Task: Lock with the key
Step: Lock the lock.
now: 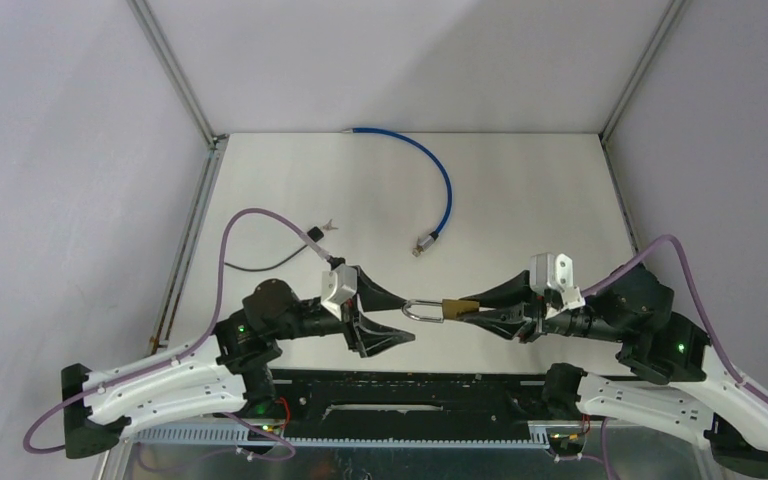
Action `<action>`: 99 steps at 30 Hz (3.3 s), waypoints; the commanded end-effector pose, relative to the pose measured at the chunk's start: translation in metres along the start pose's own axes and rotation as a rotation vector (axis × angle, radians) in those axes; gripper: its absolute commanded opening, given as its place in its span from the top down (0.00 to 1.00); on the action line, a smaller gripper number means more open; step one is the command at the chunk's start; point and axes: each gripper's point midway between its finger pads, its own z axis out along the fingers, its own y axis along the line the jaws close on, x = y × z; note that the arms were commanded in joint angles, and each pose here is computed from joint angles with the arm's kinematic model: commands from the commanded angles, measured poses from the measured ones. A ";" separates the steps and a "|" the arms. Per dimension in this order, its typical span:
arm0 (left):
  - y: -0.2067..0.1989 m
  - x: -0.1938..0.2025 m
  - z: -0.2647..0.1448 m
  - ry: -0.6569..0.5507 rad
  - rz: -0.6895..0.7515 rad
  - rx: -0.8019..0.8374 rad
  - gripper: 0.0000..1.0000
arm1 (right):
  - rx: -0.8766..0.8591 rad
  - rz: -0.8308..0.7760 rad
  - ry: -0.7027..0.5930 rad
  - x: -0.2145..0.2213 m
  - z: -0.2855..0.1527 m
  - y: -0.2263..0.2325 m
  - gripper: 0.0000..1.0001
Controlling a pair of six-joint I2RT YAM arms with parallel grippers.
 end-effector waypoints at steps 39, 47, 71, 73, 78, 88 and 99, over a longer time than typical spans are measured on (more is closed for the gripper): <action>-0.024 -0.023 0.007 0.008 0.059 0.140 1.00 | -0.155 -0.028 -0.039 -0.013 0.019 0.019 1.00; -0.023 -0.031 0.007 -0.016 0.096 0.134 1.00 | -0.138 -0.007 -0.014 -0.007 0.023 0.016 0.98; -0.030 -0.056 -0.004 -0.148 0.128 0.148 1.00 | -0.032 0.038 0.011 0.028 0.026 -0.003 0.34; -0.031 -0.058 -0.004 -0.155 0.132 0.152 1.00 | -0.043 0.047 0.004 0.028 0.027 -0.002 0.35; -0.032 -0.062 -0.006 -0.167 0.138 0.149 1.00 | -0.068 0.056 -0.010 0.027 0.028 0.002 0.39; -0.029 -0.060 -0.006 -0.161 0.141 0.137 1.00 | -0.092 0.059 -0.002 0.030 0.030 0.004 0.96; -0.023 -0.060 -0.004 -0.146 0.156 0.103 1.00 | -0.023 0.085 0.044 0.043 0.041 -0.011 1.00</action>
